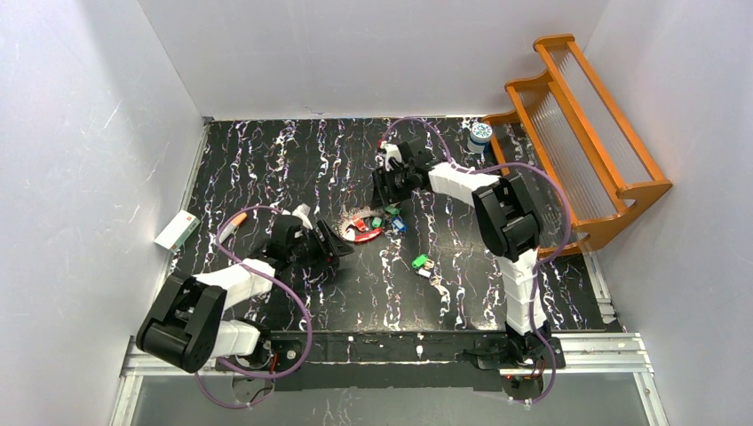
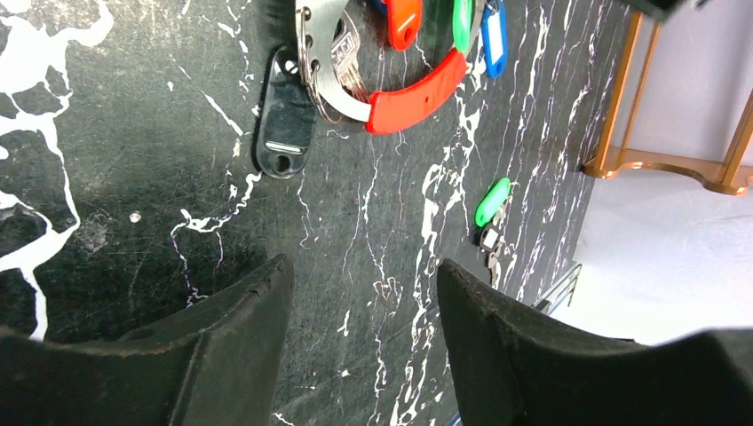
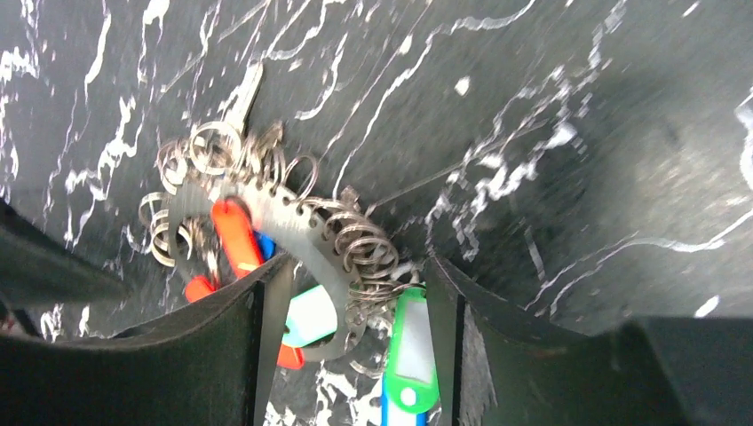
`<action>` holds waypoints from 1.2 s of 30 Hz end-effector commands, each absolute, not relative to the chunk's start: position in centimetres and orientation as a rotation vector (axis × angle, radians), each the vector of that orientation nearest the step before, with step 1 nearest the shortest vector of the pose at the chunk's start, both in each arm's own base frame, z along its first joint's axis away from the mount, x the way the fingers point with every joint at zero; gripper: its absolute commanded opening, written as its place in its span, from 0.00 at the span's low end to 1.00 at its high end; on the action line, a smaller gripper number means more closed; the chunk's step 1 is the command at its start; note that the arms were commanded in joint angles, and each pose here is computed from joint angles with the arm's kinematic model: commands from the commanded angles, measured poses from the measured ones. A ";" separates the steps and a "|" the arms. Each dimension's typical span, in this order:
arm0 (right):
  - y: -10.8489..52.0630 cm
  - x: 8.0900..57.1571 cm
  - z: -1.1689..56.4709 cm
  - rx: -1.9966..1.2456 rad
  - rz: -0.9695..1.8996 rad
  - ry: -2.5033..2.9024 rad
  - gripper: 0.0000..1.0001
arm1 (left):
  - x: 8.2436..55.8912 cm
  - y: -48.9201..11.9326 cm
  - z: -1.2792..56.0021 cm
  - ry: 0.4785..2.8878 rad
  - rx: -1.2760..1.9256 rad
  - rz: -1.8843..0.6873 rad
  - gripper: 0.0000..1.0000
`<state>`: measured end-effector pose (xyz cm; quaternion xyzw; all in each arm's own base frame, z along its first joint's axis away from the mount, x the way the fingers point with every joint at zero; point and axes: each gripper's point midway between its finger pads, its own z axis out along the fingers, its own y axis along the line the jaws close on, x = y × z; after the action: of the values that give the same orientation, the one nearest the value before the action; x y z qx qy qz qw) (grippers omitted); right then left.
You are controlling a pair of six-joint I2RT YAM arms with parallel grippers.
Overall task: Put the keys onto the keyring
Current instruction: Adjust the keyring at the center of the board.
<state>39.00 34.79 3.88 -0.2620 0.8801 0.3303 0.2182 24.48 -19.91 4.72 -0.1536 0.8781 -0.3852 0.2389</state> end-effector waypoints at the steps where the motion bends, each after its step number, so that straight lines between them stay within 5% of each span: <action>1: 34.3 34.9 4.1 -0.743 1.018 2.502 0.63 | 24.8 -19.8 4.3 2.383 -0.492 -1.062 0.57; 11: 33.6 28.3 5.9 -0.678 1.276 2.516 0.59 | 27.0 -18.3 2.7 2.410 -0.554 -0.881 0.47; 19: 32.7 27.6 8.2 -0.644 1.244 2.456 0.72 | 28.3 -16.5 3.7 2.429 -0.466 -0.707 0.48; 31: 31.4 29.1 5.5 -0.629 1.052 2.568 0.72 | 25.7 -18.3 4.4 2.319 -0.518 -0.990 0.48; 36: 31.4 27.5 4.6 -0.640 1.117 2.593 0.65 | 25.8 -18.8 4.8 2.298 -0.490 -1.035 0.48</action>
<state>28.25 31.32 4.85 -0.2144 0.8928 0.3715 0.1372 25.53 -17.95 3.40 -0.1950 0.8732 -0.3524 0.2744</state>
